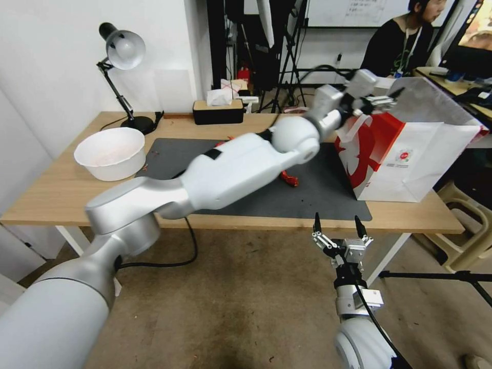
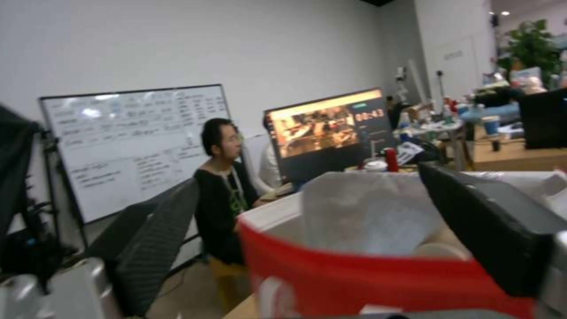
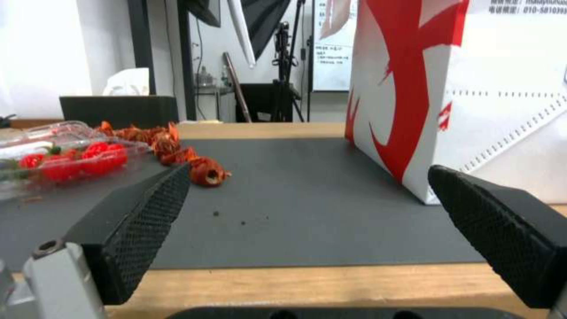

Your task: Pick up the trash from the table and place it into the takeout bag.

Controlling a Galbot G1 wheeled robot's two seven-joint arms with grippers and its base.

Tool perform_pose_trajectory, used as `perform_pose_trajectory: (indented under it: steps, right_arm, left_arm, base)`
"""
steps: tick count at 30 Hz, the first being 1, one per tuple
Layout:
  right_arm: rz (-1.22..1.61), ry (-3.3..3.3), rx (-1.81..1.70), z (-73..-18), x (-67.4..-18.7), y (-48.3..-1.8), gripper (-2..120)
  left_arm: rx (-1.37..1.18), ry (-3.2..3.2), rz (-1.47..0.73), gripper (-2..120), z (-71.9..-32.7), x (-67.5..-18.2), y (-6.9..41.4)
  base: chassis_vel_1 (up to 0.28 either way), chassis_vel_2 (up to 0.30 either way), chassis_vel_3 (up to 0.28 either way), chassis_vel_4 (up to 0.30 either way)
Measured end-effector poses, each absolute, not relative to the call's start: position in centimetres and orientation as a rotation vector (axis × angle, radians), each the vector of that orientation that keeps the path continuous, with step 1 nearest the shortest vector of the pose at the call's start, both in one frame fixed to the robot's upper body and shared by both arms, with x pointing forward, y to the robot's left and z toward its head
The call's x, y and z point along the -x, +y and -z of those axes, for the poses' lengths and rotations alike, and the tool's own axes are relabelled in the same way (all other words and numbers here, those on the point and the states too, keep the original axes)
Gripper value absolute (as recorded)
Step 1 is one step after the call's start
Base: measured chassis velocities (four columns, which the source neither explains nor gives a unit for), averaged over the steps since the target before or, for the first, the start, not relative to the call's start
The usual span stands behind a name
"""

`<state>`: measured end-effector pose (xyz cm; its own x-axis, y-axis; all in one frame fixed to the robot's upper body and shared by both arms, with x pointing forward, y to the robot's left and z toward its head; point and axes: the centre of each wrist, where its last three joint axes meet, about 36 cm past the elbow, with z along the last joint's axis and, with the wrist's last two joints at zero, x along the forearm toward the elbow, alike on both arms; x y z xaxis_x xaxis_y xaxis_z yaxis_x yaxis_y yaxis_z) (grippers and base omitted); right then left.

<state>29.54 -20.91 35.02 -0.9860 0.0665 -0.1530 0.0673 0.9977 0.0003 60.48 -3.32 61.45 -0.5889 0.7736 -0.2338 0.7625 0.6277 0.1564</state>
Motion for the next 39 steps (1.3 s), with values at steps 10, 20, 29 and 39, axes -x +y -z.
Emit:
perform_pose_trajectory:
  steps: [10,20,29,39]
  right_arm:
    - [0.009,2.988,-0.095,-35.1,-29.3,-20.8,100]
    - [0.014,2.988,-0.087,-35.2,-29.3,-20.8,100]
    - [0.016,2.99,-0.079,-35.1,-29.2,-20.6,100]
    - [0.021,2.994,-0.059,-34.9,-29.0,-20.2,100]
  left_arm:
    - [-1.048,2.712,-0.036,100,-57.0,-60.1,7.8]
    - [-0.883,2.819,-0.031,100,-52.4,-56.8,16.4]
    - [-0.731,2.886,-0.065,100,-49.1,-52.1,22.2]
    - [-0.539,2.908,-0.088,100,-47.8,-46.7,27.8]
  base:
    - [0.0,0.0,0.0,0.0]
    - [0.0,0.0,0.0,0.0]
    - [0.0,0.0,0.0,0.0]
    - [0.0,0.0,0.0,0.0]
